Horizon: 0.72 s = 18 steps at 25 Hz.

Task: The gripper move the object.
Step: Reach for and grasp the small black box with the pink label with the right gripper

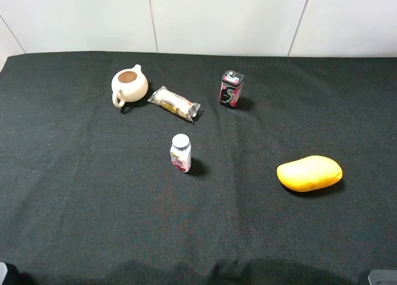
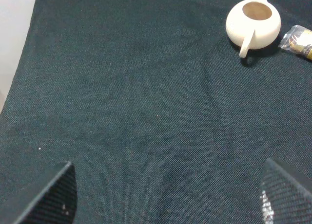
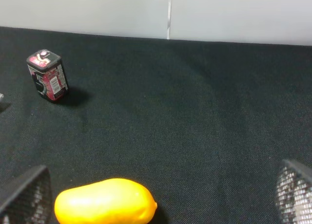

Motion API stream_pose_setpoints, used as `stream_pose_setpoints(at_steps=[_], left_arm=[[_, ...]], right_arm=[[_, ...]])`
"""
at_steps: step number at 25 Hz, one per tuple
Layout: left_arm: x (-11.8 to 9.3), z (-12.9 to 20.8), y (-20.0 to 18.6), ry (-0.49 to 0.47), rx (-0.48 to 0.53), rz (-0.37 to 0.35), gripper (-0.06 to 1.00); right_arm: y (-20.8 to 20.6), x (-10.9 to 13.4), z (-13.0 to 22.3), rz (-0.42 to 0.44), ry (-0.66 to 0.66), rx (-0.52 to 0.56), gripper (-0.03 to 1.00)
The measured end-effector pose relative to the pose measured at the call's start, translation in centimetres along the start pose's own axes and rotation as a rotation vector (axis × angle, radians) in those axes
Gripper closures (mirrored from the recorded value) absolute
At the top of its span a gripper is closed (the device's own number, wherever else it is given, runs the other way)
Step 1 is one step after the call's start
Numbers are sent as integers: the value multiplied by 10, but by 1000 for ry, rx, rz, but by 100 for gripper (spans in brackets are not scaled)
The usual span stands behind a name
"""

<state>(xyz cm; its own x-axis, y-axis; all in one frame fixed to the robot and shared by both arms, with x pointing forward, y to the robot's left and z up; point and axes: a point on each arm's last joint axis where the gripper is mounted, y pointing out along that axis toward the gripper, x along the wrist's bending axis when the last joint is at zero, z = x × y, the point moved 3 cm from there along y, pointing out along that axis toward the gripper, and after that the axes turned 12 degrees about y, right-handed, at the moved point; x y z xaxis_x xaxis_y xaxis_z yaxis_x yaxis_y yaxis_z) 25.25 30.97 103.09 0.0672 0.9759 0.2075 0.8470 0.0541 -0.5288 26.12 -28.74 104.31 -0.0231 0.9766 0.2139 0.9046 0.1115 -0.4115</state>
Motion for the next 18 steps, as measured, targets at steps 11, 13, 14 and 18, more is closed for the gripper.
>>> stream_pose_setpoints(at_steps=[11, 13, 14, 18], left_arm=[[0, 0, 0, 0, 0, 0, 15], [0, 0, 0, 0, 0, 0, 15], [0, 0, 0, 0, 0, 0, 15], [0, 0, 0, 0, 0, 0, 15]], right_arm=[[0, 0, 0, 0, 0, 0, 27], [0, 0, 0, 0, 0, 0, 27], [0, 0, 0, 0, 0, 0, 27], [0, 0, 0, 0, 0, 0, 27]])
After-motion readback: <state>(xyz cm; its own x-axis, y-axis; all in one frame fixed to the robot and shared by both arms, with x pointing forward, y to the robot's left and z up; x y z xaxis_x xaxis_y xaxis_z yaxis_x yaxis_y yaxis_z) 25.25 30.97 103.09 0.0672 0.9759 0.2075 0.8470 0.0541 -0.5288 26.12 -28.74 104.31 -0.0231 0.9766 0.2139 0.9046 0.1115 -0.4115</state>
